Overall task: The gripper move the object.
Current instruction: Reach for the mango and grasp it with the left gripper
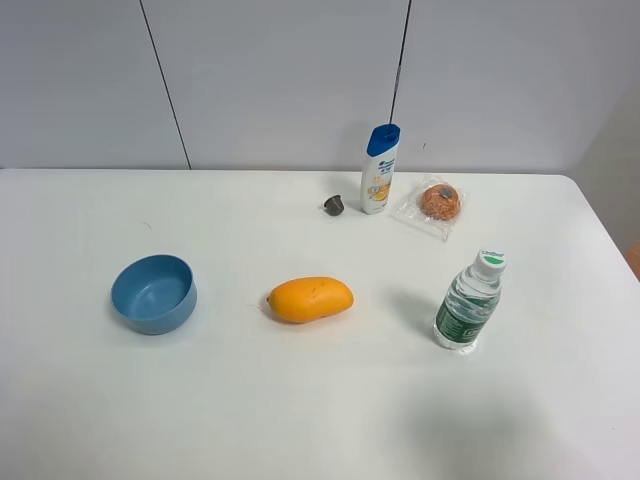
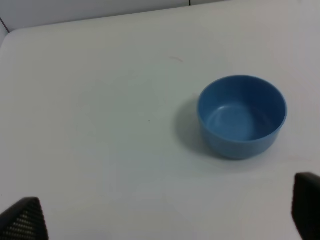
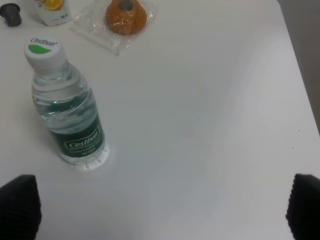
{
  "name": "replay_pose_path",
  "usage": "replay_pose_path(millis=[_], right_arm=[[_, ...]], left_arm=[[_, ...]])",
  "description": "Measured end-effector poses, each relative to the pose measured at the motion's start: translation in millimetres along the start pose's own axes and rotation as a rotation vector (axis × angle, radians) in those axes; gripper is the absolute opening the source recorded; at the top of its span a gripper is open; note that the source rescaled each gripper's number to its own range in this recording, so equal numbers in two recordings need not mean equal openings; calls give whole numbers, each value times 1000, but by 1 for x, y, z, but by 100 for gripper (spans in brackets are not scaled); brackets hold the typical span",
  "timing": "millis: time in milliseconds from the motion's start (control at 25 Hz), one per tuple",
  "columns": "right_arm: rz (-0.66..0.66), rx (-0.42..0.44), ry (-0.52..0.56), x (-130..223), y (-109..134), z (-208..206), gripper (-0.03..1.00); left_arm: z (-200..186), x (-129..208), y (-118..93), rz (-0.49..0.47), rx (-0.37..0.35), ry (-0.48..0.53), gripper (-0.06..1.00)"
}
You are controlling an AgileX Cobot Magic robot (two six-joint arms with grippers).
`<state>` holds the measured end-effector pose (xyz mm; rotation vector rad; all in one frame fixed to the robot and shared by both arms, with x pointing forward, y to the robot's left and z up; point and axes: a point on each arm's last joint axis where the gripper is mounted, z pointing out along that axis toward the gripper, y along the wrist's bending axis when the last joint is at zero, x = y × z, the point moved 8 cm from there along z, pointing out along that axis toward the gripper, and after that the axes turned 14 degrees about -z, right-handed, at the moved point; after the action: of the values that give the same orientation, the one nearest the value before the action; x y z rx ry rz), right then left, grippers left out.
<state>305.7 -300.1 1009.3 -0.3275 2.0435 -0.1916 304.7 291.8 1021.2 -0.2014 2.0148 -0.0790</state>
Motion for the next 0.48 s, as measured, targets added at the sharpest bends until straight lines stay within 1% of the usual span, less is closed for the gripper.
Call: replay_pose_path(millis=[480], right_arm=[[0, 0, 0, 0, 0, 0, 100]], left_arm=[[0, 0, 0, 0, 0, 0, 100]])
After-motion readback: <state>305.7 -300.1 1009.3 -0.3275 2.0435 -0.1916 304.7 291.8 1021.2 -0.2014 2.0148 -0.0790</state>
